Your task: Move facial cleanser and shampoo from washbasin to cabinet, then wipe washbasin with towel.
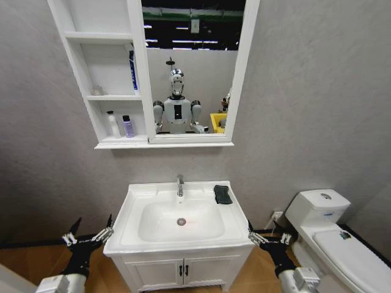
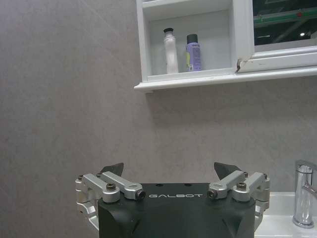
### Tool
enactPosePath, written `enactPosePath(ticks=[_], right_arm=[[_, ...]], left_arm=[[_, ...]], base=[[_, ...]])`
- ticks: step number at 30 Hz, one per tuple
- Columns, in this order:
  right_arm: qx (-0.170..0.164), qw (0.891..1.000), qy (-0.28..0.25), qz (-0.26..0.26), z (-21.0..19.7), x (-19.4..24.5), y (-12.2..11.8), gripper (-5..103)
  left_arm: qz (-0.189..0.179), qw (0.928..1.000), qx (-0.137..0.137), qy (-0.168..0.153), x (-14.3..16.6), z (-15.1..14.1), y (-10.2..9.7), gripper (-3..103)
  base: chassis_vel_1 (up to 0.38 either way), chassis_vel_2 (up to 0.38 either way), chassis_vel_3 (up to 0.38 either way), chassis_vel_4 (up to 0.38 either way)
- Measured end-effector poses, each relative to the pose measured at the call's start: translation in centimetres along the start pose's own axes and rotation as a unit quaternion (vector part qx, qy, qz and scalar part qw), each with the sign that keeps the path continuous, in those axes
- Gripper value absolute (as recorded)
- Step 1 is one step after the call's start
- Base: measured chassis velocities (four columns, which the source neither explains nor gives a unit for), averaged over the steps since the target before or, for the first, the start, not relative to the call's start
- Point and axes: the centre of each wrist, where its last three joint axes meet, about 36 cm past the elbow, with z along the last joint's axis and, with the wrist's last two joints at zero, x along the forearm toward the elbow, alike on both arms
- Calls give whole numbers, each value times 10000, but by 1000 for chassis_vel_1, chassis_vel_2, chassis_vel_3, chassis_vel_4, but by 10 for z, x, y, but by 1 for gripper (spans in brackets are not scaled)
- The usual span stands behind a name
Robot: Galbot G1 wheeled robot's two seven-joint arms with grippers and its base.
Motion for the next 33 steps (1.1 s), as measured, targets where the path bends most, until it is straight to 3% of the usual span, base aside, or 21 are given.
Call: enactPosePath(ticks=[5, 33], right_arm=[[16, 10000, -37, -38, -2, 0, 1, 100], [-5, 9999, 79, -154, -8, -4, 2, 100]], left_arm=[[28, 10000, 23, 7, 5, 3, 9, 100], [29, 9999, 126, 102, 9, 2, 7, 100]], base=[[0, 0, 0, 0], [0, 0, 0, 0]])
